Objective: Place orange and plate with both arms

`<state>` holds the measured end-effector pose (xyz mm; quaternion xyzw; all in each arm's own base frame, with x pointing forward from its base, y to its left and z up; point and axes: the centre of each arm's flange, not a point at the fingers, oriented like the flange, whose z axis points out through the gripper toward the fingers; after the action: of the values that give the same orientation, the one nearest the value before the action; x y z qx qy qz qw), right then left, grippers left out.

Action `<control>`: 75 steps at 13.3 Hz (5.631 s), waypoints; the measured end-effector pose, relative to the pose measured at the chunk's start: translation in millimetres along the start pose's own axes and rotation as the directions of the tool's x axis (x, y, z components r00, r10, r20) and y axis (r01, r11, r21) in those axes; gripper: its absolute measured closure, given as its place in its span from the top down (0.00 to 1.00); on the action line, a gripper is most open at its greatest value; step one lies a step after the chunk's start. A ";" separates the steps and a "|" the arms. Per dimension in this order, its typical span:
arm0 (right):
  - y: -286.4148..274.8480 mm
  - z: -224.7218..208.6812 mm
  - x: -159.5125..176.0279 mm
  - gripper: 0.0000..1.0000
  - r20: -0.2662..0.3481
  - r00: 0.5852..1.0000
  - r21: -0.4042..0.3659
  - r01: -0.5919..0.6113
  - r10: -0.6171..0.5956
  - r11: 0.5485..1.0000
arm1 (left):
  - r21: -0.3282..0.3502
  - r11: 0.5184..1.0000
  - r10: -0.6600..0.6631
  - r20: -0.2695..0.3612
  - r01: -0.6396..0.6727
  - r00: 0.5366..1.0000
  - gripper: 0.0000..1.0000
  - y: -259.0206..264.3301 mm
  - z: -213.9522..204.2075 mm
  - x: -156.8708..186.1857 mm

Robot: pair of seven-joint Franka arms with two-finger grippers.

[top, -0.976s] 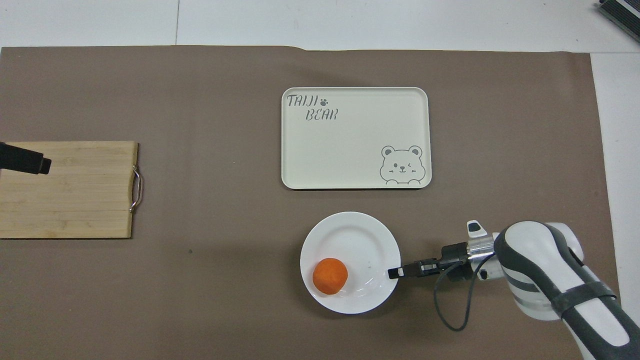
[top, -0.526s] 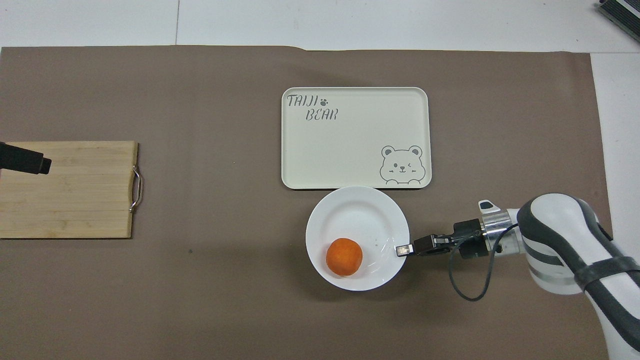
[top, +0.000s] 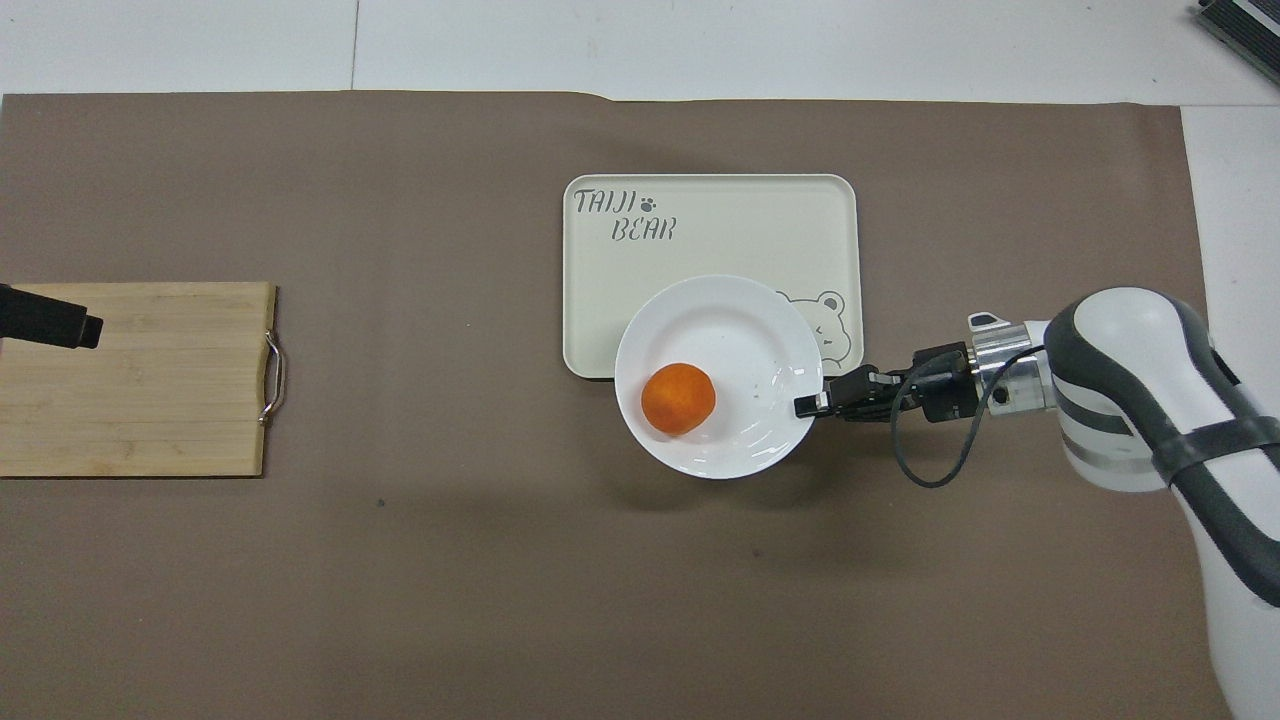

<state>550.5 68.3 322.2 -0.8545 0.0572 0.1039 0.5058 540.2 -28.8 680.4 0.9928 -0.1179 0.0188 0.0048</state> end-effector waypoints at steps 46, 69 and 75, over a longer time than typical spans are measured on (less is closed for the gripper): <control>-83.6 -87.6 92.3 1.00 -0.159 0.968 -0.673 0.036 -0.192 0.739 | -0.014 0.999 -0.040 0.041 0.041 0.998 1.00 12.4 2.1 -2.2; -220.7 -236.5 -116.3 1.00 -0.095 0.984 -0.839 0.004 -0.153 0.544 | -0.013 0.998 -0.055 0.041 0.055 0.998 1.00 4.7 1.2 -4.3; -224.3 -233.6 -117.8 1.00 -0.084 0.984 -0.869 0.007 -0.160 0.495 | -0.013 0.998 -0.055 0.041 0.055 0.998 1.00 4.7 1.2 -4.3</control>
<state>509.4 -29.2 650.1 -0.9996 -0.0052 0.0279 0.0090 535.0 -32.4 679.1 0.9958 -0.0907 -0.0022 0.0100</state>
